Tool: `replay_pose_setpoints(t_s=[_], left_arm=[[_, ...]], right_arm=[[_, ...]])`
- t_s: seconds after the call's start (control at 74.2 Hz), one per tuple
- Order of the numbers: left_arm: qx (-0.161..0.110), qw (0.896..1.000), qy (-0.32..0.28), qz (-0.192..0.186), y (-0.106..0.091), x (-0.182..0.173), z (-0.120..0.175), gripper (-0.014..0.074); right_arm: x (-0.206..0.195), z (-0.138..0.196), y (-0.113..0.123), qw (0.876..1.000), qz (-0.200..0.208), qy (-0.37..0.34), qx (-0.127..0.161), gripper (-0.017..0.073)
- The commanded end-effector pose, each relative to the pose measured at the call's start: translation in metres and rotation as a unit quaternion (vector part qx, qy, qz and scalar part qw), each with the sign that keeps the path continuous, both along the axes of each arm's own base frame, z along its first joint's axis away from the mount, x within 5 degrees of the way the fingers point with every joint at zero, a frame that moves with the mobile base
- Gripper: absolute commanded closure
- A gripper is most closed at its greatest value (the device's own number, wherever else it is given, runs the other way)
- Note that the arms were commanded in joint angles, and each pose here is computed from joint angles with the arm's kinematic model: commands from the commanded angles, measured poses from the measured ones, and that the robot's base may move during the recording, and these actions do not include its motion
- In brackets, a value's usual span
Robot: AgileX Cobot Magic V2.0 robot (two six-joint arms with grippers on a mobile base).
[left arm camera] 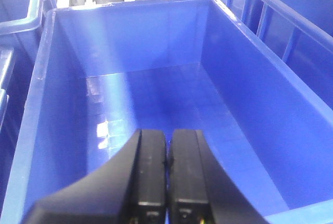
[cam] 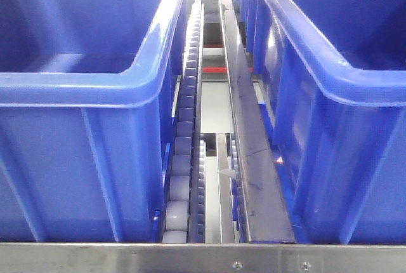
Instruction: Pick and sort blue part to right shelf
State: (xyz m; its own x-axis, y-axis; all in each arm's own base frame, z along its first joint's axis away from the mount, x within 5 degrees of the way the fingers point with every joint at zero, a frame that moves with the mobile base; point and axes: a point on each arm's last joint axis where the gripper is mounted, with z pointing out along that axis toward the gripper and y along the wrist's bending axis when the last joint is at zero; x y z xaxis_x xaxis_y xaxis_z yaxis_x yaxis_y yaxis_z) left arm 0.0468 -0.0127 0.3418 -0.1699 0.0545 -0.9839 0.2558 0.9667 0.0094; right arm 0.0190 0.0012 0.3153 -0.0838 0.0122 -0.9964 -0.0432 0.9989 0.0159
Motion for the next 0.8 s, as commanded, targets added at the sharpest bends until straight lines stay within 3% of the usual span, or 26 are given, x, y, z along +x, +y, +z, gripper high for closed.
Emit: replay_pose_setpoints(t_s=[0.0,0.175,0.378,0.553,0.782], left_arm=[[-0.01,0.998,-0.062,0.01,0.002,-0.001,0.017,0.047],[-0.017,0.99,-0.12,0.069,0.008,-0.007,0.001,0.047],[-0.028,0.982,-0.141,0.119,0.012,-0.003,-0.061,0.047],[-0.028,0.981,-0.145,0.126,0.012,0.004,-0.103,0.047],[-0.032,0.975,-0.181,0.127,0.013,0.007,-0.128,0.047]], right_arm=[[-0.001,0.015,-0.001,0.999,-0.005,-0.049,-0.006,0.0501],[-0.001,0.015,-0.001,0.999,-0.005,-0.049,-0.006,0.0501],[-0.001,0.015,-0.001,0.999,-0.005,-0.05,-0.006,0.0501],[-0.001,0.015,-0.001,0.999,-0.005,-0.05,-0.006,0.0501],[-0.001,0.015,-0.001,0.999,-0.005,-0.05,-0.006,0.0501]])
